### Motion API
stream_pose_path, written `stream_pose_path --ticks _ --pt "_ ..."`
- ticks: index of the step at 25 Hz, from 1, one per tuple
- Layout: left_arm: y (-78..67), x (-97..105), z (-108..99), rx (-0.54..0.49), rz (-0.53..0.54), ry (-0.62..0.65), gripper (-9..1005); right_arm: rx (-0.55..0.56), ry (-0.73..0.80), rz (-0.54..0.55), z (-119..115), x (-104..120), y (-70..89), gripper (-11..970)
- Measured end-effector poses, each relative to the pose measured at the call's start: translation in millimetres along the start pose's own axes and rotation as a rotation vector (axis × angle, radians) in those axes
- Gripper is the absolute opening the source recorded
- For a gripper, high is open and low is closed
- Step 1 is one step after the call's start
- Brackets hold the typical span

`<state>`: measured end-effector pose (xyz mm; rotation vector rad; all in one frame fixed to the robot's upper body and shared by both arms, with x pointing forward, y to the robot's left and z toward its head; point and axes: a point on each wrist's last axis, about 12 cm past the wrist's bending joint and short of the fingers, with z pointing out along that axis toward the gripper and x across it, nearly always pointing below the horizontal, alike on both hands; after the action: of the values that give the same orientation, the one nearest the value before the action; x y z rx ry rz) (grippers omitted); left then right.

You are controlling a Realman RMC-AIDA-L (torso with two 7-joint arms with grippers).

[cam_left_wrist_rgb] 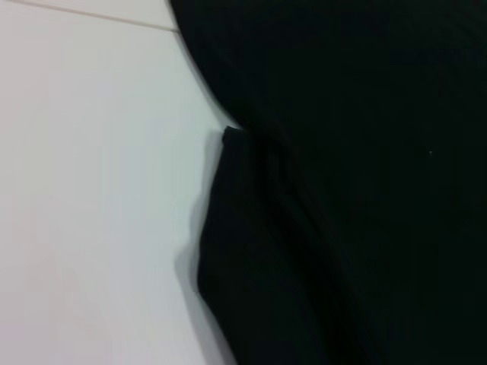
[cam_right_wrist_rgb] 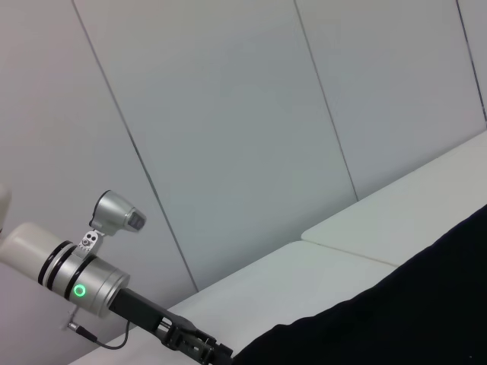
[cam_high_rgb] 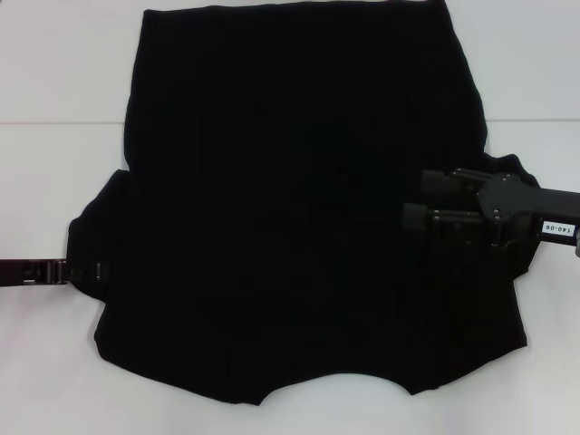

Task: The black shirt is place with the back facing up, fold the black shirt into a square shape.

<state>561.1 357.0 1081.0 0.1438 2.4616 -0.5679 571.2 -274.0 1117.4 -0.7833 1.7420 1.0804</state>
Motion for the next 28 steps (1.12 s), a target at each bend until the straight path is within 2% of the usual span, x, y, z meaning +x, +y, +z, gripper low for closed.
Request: stream_pose_path --ticks 6,28 --pt "2.1 0.1 -0.4 -0.016 0.0 -0.004 778 0.001 0.0 0.0 -0.2 -0.2 -0.2 900" --pt "-6.0 -3.2 5.1 0.01 0.049 0.023 752 -0.001 -0.004 0.002 -0.1 0.1 0.3 899"
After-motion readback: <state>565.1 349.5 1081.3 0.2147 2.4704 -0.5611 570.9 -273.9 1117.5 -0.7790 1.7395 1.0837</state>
